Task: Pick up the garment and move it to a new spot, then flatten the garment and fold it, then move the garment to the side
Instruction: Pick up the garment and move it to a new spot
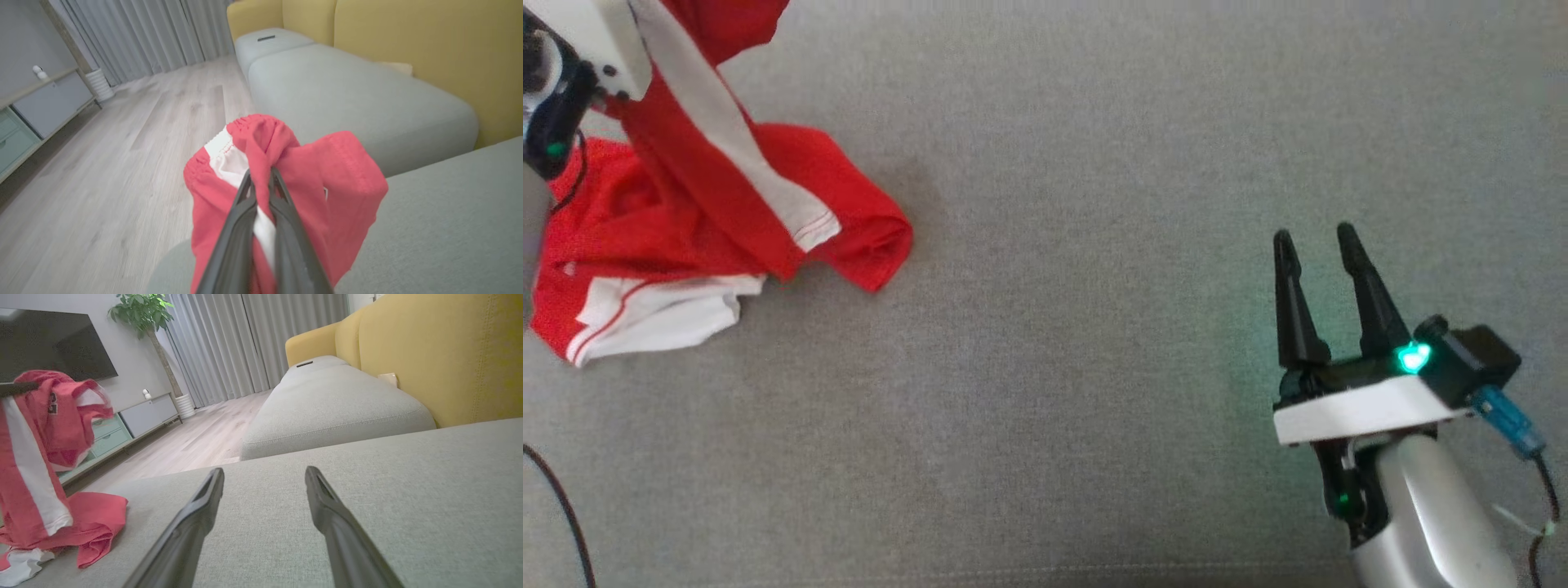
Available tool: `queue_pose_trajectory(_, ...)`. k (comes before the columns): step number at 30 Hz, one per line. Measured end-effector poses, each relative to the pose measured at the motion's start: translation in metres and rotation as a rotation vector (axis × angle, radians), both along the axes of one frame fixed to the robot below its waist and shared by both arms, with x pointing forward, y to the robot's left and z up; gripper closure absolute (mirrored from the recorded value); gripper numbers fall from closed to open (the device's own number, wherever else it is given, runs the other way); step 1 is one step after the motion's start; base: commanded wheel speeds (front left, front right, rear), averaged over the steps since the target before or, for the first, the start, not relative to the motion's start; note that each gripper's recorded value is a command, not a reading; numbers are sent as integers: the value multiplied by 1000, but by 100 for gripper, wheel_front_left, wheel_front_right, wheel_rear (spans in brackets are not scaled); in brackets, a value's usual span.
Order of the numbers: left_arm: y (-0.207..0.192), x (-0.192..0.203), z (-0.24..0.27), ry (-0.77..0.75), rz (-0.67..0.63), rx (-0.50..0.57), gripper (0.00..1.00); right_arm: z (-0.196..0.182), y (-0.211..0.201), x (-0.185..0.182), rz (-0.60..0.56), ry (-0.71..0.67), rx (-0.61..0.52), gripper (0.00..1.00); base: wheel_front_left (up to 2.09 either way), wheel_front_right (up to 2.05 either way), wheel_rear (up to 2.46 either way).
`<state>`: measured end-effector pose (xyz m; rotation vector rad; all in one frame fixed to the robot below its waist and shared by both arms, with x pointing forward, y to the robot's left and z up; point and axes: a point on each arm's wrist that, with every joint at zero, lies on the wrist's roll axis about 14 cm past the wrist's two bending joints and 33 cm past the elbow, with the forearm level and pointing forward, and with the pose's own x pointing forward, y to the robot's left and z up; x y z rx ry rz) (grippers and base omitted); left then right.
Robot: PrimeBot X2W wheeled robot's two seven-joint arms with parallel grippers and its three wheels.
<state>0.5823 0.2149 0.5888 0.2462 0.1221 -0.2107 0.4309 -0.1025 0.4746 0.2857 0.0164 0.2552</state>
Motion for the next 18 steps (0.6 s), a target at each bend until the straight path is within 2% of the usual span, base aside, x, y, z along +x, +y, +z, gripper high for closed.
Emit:
queue_pose_trajectory(7, -40, -22, 41, -109, -97, -64, 100, 21, -8, -14, -23, -46, 6, 0, 0, 0, 0)
queue_pose_trajectory(11, -88, -36, 29, -79, -202, -89, 100, 25, -20, -21, -58, -55, 8, 0, 0, 0, 0)
queue_pose_trajectory(12, -88, -36, 29, -79, -202, -89, 100, 25, -20, -21, -58, -55, 8, 0, 0, 0, 0)
queue_pose_trajectory(18, -174, -57, 15, -60, -361, -177, 100, 31, -37, -32, -105, -67, 2, 0, 0, 0, 0)
